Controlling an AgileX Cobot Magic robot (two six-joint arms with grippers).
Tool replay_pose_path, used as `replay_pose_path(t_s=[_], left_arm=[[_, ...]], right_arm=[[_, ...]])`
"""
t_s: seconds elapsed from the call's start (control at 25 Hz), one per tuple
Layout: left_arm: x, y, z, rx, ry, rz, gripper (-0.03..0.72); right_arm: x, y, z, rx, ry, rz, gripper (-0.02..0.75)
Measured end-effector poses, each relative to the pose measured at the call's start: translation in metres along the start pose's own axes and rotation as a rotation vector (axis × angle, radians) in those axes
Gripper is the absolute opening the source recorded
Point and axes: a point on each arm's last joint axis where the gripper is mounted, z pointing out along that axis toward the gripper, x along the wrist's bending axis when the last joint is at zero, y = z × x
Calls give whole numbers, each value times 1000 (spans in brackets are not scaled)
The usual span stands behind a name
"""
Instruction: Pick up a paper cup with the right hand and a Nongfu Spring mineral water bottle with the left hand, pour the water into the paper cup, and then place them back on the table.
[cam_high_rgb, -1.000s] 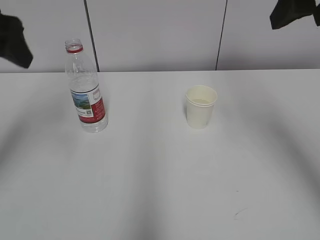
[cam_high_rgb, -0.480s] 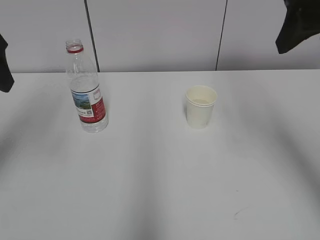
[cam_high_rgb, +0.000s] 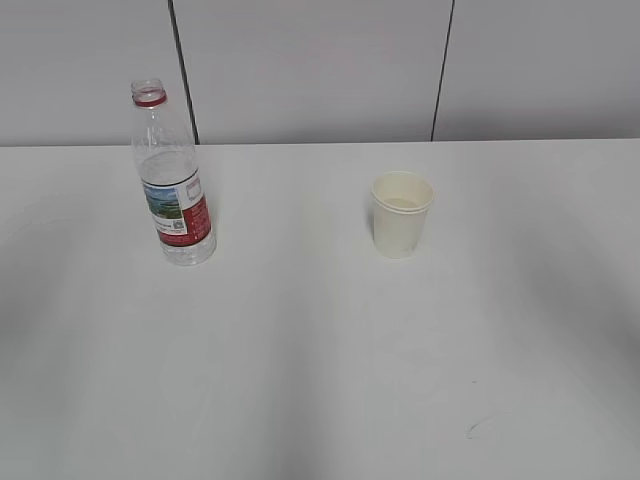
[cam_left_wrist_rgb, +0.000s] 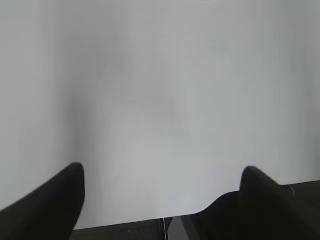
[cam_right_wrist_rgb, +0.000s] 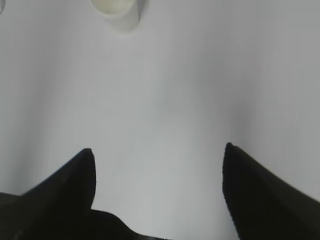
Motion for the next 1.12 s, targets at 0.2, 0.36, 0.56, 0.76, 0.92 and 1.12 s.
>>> replay_pose_path(t_s=[0.2,0.36,0.56,0.76,0.92,1.12], left_arm=[[8,-49,-22,-104,3,-4,564],[11,-84,-35,-195,-15,-14,564],[16,-126,-35,-292,-26,-21,564],[17,-159,-28,-388,-58,-30,564],[17,-178,-23,-467,-76,-35,564],[18,-189,-23,-580,-80,-8,564]], right_arm=[[-7,-51,-8,-1,0,0,582],[-13,-92,-9,-12,1,-14,582],[-19,-141,-9,-56,4,-43,582],[-25,-184,-7,-152,9,-113,582],[-28,-208,-2,-286,18,-123,582],[-31,-233,12,-387,22,-134,582]])
